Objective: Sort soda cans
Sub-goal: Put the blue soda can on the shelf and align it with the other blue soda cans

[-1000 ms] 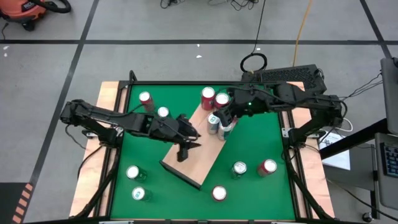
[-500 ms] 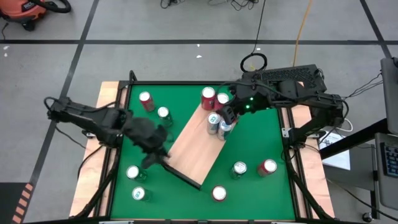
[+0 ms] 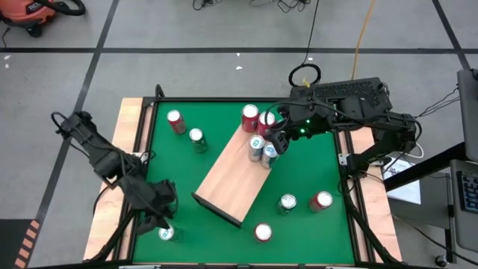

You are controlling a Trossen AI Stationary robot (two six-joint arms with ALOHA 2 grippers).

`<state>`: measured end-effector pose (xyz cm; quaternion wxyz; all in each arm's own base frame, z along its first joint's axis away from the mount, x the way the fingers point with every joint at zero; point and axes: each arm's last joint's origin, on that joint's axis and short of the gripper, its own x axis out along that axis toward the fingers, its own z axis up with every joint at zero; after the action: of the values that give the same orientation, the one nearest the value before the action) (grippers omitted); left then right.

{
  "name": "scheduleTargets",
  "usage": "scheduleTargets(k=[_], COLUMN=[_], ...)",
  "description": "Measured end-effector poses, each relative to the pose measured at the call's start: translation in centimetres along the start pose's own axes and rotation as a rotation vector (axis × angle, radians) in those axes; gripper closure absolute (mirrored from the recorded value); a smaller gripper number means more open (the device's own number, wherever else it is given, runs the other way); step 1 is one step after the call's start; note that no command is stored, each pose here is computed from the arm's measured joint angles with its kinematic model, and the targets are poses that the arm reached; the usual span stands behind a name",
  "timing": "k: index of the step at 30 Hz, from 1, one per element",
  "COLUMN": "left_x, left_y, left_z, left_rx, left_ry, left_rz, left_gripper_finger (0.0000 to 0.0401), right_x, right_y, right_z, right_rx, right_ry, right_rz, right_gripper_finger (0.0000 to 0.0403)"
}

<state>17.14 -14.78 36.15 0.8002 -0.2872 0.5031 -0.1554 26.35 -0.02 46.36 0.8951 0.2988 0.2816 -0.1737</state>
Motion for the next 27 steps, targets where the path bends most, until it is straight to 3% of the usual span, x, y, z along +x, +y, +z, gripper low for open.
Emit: scheduleTargets(k=[4,13,27], left_x=[0.9,5.2,8.8], left_y=[0.2,-0.9,-0.6], left_z=[-1.0,-3.4,-4.0], left_rx=[-0.064,0.040,0.097], left_ry=[0.071,0.205,0.244], left_rz=[0.090,0.236,0.369], left_gripper_finger=[0.0197,0.0074,0.0054], right_x=[-0.1,-0.4,-0.5], right_y=[0.5,1.4,1.8], right_z=[-0.5,-1.5,-2.3], right_rx=[-0.026,-0.062,-0.087], right_ry=[0.013,0.052,0.086], right_rz=[0.017,0.037,0.041], right_gripper_finger=[0.0170,0.0170,0.0170])
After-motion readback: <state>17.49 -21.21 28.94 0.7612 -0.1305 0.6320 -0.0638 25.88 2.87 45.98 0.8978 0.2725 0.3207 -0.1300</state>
